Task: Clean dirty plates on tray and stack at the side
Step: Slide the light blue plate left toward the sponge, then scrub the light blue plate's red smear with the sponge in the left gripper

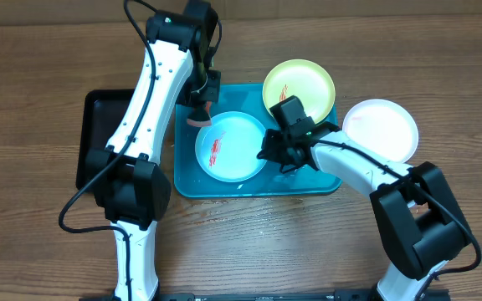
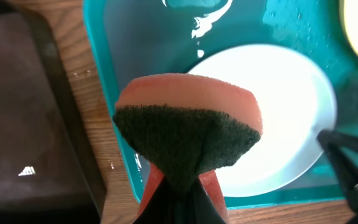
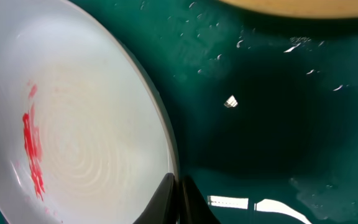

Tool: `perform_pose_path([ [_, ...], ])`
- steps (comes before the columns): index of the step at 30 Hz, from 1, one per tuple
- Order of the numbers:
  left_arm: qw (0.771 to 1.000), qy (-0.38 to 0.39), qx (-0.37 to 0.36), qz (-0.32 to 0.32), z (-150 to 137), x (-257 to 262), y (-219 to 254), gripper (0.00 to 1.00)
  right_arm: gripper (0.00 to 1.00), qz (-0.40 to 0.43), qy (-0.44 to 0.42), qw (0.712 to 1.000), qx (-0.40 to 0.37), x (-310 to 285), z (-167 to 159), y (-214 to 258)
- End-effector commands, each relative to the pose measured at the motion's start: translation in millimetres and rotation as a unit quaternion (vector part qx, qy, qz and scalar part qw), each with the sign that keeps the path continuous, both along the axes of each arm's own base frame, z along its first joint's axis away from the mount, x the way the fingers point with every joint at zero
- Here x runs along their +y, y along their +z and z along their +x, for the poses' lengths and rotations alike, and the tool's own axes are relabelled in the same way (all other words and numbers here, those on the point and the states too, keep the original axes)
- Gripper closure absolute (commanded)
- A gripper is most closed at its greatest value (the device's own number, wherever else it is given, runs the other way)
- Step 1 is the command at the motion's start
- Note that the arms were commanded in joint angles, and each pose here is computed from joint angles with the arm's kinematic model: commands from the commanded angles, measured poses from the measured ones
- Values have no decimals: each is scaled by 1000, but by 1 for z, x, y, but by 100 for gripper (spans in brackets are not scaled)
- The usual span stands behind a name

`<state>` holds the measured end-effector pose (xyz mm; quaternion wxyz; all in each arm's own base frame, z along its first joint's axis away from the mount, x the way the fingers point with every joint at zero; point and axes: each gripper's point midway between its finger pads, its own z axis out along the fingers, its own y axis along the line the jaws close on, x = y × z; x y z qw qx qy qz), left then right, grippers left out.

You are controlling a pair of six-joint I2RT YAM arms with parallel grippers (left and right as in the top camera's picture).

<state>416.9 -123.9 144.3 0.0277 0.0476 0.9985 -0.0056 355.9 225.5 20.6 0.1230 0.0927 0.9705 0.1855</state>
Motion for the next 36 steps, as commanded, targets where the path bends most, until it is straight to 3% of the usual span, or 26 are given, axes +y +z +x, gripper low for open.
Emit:
perform_pose_path([
  [1, 999, -31, 17, -9, -10, -11, -10, 96, 96, 18, 17, 1000, 18, 0, -2, -11],
  [12, 996, -79, 47, 5, -27, -27, -60, 96, 96, 36, 34, 998, 28, 8, -5, -17],
  [20, 994, -83, 54, 50, -32, -9, -98, 96, 96, 36, 36, 998, 28, 8, -5, -17],
  [28, 994, -84, 47, 47, -36, -8, -131, 96, 96, 36, 36, 998, 28, 8, -5, -17],
  [32, 995, -85, 53, 22, -40, -17, -135, 96, 96, 35, 37, 998, 27, 8, -5, -17],
  [36, 984, -140, 76, -79, -52, -50, -132, 96, 96, 35, 37, 998, 27, 8, -5, -17],
])
